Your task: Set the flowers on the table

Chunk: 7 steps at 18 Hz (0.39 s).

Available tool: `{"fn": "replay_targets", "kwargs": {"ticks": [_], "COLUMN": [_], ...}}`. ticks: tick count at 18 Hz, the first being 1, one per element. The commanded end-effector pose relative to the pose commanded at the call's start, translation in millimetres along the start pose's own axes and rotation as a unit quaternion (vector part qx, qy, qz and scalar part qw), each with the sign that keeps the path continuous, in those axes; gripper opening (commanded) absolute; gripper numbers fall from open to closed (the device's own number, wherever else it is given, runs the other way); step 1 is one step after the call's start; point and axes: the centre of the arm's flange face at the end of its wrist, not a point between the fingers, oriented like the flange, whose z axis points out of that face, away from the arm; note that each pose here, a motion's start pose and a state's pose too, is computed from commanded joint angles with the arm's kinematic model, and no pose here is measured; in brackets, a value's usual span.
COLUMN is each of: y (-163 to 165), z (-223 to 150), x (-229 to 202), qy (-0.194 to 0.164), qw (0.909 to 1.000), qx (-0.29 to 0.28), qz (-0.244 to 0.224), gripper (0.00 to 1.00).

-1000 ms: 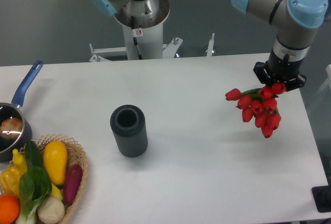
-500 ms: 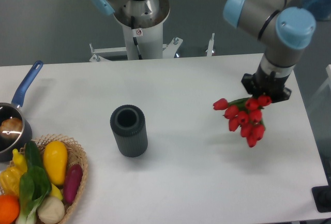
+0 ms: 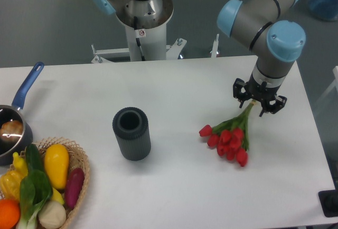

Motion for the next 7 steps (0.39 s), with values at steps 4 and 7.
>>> {"fn": "replay_targets", "kwargs": {"ticks": [4, 7], "y": [11, 15], "z": [-11, -15], "x": [-11, -16], "qy": [-0.012, -0.020], "qw": [0.9999, 0.9997], "qx": [0.010, 0.014], "qz": [-0.006, -0.009], "gripper": [1.00, 1.00]}}
